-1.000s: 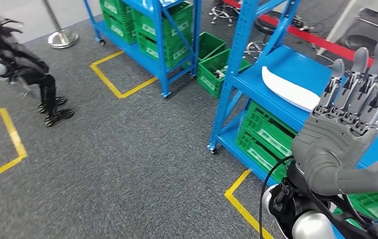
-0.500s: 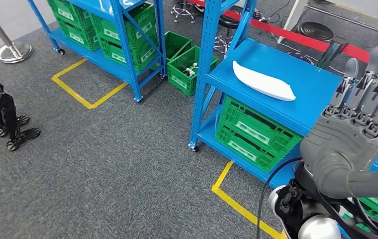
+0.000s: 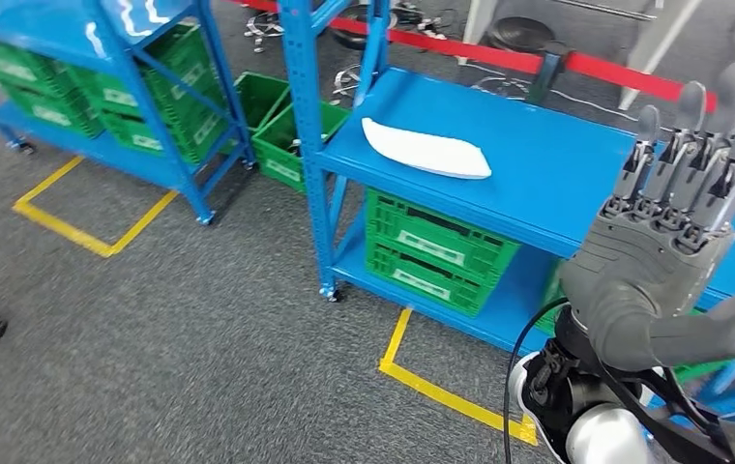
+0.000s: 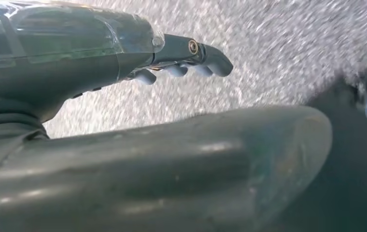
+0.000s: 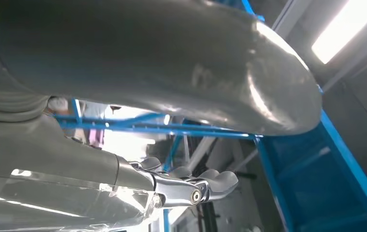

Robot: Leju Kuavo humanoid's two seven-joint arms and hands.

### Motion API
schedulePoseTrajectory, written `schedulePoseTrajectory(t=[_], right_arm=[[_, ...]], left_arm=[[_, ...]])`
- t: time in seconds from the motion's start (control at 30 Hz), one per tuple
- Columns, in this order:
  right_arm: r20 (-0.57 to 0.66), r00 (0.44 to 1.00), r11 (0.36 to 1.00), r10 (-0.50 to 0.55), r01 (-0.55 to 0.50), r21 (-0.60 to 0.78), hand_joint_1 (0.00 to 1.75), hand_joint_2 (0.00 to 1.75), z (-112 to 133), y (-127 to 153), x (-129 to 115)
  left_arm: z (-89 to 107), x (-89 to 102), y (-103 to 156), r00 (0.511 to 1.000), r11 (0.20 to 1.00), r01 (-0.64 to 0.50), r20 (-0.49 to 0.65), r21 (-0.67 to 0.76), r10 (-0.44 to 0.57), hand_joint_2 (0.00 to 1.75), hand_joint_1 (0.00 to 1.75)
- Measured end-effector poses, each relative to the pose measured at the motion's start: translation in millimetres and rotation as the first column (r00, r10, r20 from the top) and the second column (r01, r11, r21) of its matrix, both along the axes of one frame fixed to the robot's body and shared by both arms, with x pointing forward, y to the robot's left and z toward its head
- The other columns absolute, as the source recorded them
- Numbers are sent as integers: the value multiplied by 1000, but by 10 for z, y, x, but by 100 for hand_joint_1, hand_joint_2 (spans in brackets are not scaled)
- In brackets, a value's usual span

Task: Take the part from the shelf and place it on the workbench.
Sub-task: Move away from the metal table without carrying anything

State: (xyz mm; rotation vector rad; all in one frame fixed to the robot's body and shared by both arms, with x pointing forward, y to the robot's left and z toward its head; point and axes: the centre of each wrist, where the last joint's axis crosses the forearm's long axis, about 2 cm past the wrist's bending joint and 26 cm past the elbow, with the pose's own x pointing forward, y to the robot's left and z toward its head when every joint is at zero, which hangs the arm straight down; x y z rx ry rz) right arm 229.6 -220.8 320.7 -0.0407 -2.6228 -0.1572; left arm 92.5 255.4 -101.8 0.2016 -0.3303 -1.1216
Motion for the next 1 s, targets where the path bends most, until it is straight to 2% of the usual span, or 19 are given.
schedulePoseTrajectory(t=[0.4,0.73,1.0], right_arm=[[-3,1000,1000,8,-8,-8,0,0,-7,23,10],[-5,1000,1000,11,-11,-8,0,0,-7,20,8],[-55,998,999,38,-37,6,0,0,-67,30,20]], left_arm=[[-7,-25,27,1000,1000,3,-4,4,-3,0,0],[9,42,0,1000,1000,6,9,-2,-6,0,0],[-3,-12,1,1000,1000,14,0,0,-14,0,0]])
